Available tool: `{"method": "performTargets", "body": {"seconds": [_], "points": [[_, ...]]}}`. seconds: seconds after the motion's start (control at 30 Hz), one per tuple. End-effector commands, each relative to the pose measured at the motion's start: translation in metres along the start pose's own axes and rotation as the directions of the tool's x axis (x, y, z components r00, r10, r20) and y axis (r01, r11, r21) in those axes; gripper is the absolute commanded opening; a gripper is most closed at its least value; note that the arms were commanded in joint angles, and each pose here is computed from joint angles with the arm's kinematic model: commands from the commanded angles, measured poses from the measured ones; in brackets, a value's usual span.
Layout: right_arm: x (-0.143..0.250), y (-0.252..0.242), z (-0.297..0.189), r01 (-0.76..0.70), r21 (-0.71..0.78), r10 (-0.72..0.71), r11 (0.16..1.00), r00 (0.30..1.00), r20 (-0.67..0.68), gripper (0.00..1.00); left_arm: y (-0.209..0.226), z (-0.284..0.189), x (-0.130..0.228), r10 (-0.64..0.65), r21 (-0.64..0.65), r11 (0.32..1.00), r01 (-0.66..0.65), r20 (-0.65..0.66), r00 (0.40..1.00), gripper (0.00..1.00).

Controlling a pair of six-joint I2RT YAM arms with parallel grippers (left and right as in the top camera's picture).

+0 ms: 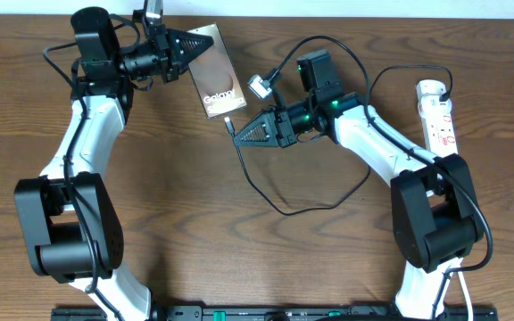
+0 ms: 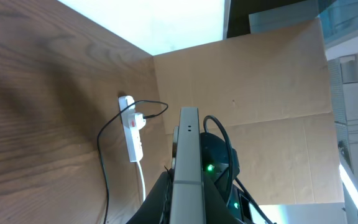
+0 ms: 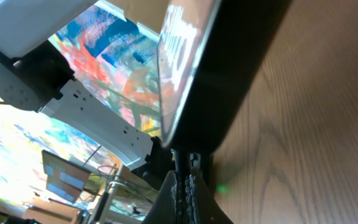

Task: Plug charger to phone and switch on socket
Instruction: 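Align the plug with the phone's charging port using the right gripper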

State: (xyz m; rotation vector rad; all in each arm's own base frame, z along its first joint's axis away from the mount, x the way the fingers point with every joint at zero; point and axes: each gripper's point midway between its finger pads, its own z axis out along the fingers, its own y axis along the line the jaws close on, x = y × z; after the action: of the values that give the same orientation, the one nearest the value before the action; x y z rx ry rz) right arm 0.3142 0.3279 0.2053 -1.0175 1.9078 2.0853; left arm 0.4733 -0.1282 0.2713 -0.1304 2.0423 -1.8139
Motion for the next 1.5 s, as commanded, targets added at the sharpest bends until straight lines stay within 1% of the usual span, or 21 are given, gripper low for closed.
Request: {"method": "performTargets", "body": {"seconds": [0.0,0.5,0.7,1.07,1.47], "points": [[-0.002,0.016,0.004,-0.006,-0.021,0.005,1.0,1.0,-0.01,0.01,-0.006,-0.001,-0.003,0.025,0.01,1.0,-0.025,-0.002,1.0,0.07],[-0.004,0.017,-0.003,-0.026,-0.028,0.026,0.999,1.0,0.0,0.01,-0.006,-0.002,-0.004,0.03,0.008,1.0,-0.03,0.003,1.0,0.07],[-0.007,0.014,-0.012,-0.031,-0.016,0.031,0.999,0.999,0.018,0.01,-0.003,-0.002,-0.01,0.029,-0.012,1.0,-0.029,0.039,0.999,0.07],[-0.009,0.014,-0.013,-0.023,-0.014,0.024,1.0,0.999,0.021,0.01,0.001,-0.002,-0.017,0.03,-0.034,0.999,-0.027,0.08,0.996,0.07],[-0.014,0.015,-0.013,-0.004,-0.014,0.004,1.0,1.0,0.022,0.01,0.0,-0.002,-0.016,0.03,-0.029,0.999,-0.028,0.072,0.997,0.07]]}}
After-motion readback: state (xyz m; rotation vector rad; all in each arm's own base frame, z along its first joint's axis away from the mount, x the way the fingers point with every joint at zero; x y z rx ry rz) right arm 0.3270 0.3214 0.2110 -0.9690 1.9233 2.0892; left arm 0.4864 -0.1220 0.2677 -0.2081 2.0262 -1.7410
